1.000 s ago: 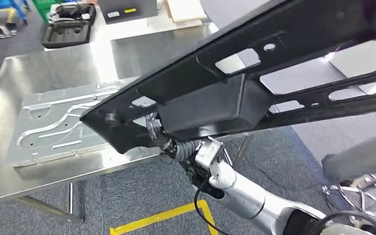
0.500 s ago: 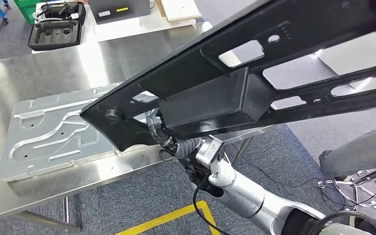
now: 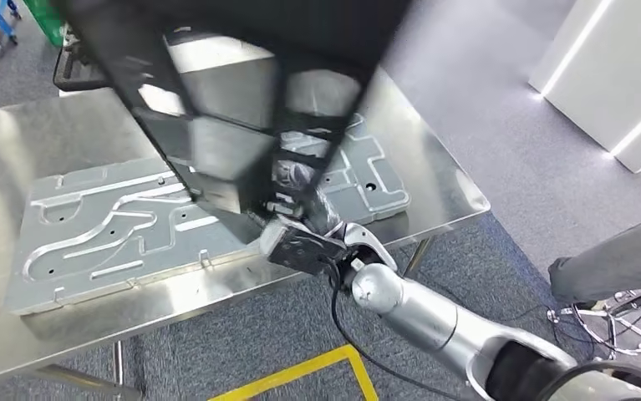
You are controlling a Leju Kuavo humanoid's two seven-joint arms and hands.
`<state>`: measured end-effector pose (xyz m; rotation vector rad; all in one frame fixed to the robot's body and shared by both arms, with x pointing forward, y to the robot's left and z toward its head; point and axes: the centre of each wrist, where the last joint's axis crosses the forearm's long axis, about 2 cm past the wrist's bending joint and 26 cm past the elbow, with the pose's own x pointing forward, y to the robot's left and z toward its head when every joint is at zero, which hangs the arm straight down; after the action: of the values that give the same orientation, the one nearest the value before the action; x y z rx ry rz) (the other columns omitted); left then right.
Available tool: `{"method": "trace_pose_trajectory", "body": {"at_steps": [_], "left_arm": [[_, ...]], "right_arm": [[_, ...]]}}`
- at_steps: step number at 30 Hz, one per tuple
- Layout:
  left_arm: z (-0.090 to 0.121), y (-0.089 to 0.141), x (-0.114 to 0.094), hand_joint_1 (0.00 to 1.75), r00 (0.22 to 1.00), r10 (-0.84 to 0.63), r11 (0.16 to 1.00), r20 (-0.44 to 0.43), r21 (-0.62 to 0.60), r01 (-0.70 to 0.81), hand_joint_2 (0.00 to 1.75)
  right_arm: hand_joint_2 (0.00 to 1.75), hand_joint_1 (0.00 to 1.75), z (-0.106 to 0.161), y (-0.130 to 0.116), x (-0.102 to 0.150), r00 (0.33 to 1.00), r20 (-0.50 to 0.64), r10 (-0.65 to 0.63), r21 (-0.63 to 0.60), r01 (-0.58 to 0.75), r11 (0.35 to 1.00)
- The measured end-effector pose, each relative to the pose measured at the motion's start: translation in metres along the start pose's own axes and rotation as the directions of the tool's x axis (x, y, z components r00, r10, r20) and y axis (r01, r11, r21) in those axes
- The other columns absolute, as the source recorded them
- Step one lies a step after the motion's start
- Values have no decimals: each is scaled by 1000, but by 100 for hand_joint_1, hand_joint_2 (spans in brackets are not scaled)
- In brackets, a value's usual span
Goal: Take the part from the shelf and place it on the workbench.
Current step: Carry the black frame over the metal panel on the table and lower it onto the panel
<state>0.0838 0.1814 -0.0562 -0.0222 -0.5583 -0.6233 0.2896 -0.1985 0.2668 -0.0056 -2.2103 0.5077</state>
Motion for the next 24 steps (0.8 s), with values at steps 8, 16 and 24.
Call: {"method": "trace_pose_trajectory", "body": {"at_steps": [8,16,24], "left_arm": [[0,5,-4,0,1000,-8,1000,-28,4,8,175],[0,6,-5,0,999,-15,1000,-44,-2,15,175],[0,7,-6,0,999,-16,1000,-48,-1,16,175]], "right_arm": [[175,175,-22,-44,-11,872,-195,448,42,-449,893],[175,175,-48,-90,-27,529,-337,779,161,-783,601],[175,175,-58,-114,-43,221,-395,892,286,-893,347]]}}
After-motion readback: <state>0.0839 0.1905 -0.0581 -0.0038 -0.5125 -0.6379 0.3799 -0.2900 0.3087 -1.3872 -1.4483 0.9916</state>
